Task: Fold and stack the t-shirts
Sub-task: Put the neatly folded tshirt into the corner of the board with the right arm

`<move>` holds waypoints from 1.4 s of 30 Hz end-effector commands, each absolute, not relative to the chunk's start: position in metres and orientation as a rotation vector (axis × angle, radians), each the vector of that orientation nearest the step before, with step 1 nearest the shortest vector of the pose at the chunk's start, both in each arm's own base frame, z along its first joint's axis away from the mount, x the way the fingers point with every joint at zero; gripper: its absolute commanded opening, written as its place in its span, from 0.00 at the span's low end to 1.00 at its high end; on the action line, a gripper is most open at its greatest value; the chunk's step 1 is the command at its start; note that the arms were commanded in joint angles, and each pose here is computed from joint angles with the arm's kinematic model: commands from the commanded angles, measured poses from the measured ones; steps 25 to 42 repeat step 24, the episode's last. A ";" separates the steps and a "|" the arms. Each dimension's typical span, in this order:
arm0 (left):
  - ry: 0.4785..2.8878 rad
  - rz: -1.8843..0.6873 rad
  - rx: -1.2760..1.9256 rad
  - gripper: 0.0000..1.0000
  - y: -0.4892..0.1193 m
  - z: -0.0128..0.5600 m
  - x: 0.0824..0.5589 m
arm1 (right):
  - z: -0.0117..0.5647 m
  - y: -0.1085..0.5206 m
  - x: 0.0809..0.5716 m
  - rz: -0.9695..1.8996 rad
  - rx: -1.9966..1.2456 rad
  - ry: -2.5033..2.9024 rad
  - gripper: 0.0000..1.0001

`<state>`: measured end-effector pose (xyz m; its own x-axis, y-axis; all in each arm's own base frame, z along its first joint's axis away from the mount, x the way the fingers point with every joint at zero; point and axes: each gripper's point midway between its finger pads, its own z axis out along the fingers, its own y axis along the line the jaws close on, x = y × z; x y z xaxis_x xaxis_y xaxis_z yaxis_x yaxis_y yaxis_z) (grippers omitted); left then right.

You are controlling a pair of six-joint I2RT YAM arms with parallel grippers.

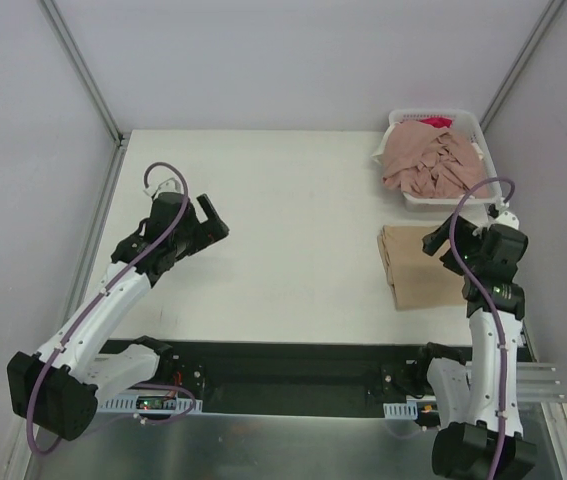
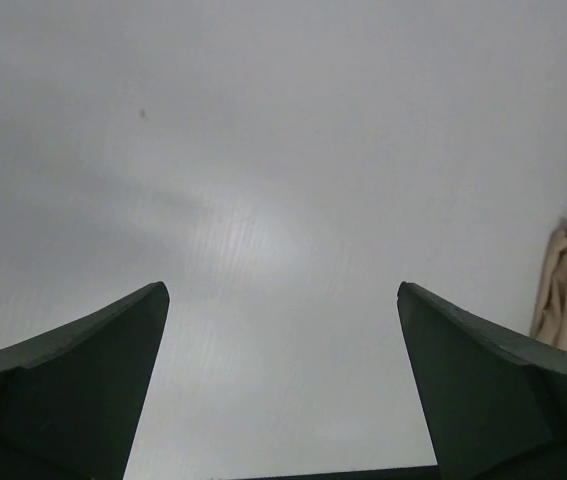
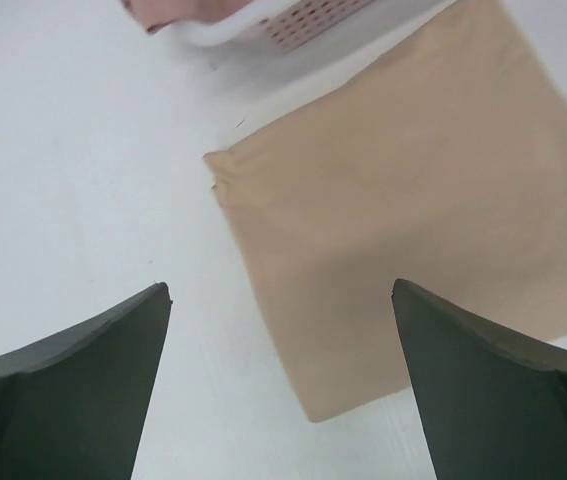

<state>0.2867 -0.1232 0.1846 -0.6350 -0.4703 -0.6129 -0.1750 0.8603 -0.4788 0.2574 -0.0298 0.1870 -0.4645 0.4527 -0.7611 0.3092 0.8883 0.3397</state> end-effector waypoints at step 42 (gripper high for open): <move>2.216 -0.056 -0.727 0.99 -0.032 0.162 0.218 | 0.196 0.032 0.253 0.531 0.328 1.894 0.97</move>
